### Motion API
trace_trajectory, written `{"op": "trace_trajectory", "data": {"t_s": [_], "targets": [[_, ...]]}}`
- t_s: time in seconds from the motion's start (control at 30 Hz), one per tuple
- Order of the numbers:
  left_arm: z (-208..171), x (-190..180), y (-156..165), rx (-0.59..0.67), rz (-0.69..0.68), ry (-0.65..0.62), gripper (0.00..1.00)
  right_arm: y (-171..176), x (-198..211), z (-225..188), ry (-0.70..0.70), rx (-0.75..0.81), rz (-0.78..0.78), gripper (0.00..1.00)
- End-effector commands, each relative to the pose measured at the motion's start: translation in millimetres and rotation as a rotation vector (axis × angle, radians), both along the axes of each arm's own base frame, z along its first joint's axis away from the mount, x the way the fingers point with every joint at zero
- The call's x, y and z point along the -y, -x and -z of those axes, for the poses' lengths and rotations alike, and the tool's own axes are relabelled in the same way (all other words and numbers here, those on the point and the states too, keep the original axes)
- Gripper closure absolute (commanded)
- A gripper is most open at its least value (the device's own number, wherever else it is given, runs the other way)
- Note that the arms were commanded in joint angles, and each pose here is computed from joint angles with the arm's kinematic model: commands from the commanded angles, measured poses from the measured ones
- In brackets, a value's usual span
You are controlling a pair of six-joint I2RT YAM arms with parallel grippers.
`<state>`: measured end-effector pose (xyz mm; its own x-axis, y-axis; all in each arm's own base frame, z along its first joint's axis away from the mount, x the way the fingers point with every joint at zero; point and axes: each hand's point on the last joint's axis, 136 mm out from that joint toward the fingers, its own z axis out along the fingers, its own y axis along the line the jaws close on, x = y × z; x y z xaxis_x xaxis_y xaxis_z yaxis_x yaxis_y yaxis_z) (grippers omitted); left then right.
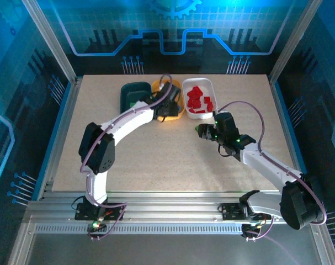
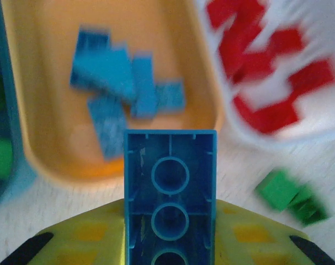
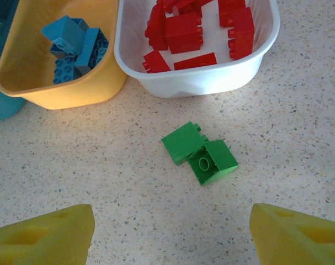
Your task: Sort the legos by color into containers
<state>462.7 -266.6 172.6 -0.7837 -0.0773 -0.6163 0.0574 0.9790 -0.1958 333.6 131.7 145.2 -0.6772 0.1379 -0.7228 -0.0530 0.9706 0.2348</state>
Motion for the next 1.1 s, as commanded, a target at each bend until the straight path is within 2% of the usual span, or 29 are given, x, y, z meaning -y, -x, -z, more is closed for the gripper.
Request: {"op": "trace_trajectory", "data": {"t_s": [0.0,0.27,0.5,0.6,0.63,0.67,0.7,0.83,1.0,1.07], "targets": [[31.6,-22.1,-18.7,-0.125,-0.035,-0.068,0.85,-2.1,2.3,0.3,0.007,0.025,0.032,0.24],[44.5,-19.8,-51.5,-0.149,-0.062,-0.028,0.85,-3.5,4.1,5.2,0.02,0.019,0.043,0.24],[55.3,-11.7,-68.7,-0.153,-0.037,-0.011,0.78,-5.6,-2.0,12.2,0.01,-0.008,0.027,0.24],[61.3,1.1,-75.2,-0.161,-0.001,0.023,0.68,-5.6,-3.2,13.5,0.013,-0.013,0.021,0.24],[63.3,2.1,-76.9,-0.165,-0.002,0.024,0.58,-5.4,-2.7,14.0,0.015,-0.015,0.022,0.24],[64.8,1.3,-78.1,-0.168,-0.01,0.018,0.43,-5.6,-2.8,13.0,0.016,-0.013,0.022,0.23],[64.7,-0.4,-79.1,-0.168,-0.017,0.015,0.33,-5.3,-2.5,13.4,0.018,-0.015,0.022,0.23],[41.2,-5.0,-74.8,-0.148,-0.033,0.023,0.09,-5.8,-2.0,13.8,0.024,-0.014,0.023,0.22],[-25.7,-8.8,-56.7,-0.052,-0.029,0.115,0.03,-9.5,4.9,30.2,0.073,-0.078,0.071,0.21],[-49.6,-12.0,-37.8,-0.026,-0.018,0.17,0.02,-12.5,7.3,43.1,0.077,-0.128,0.093,0.21]]}}
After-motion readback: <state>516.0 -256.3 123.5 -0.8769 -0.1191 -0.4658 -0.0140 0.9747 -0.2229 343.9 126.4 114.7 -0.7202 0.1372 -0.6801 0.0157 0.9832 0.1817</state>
